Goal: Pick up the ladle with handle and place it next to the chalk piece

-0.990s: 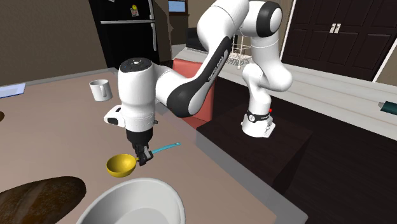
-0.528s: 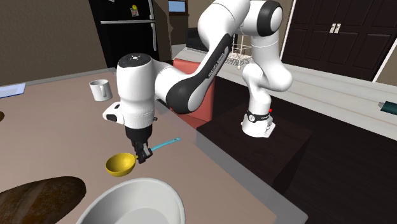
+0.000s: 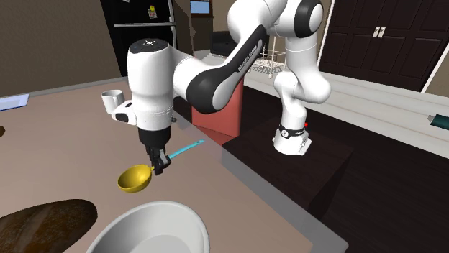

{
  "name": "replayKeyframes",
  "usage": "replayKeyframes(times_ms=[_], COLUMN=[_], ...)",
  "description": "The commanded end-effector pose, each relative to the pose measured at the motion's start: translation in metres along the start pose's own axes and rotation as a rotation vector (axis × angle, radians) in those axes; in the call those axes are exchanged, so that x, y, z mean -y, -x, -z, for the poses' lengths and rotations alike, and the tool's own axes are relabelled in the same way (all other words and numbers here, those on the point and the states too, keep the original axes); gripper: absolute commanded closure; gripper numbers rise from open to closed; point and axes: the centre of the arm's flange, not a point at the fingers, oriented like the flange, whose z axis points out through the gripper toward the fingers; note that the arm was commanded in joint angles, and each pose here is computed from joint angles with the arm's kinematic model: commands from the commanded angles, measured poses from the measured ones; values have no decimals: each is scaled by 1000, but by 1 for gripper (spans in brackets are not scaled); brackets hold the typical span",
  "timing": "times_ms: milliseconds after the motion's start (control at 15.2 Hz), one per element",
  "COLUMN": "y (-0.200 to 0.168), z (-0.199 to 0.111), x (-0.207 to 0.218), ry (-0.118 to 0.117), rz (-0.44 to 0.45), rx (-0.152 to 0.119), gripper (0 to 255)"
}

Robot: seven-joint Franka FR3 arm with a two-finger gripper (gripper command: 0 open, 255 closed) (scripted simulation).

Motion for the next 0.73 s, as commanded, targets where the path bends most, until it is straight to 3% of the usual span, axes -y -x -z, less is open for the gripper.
replayKeyframes(times_ms=[0, 660], y=[-1, -6], z=[11, 63], x=[-3, -11], ry=[0, 0], rz=[0, 0], rx=[0, 0], gripper=[255, 255])
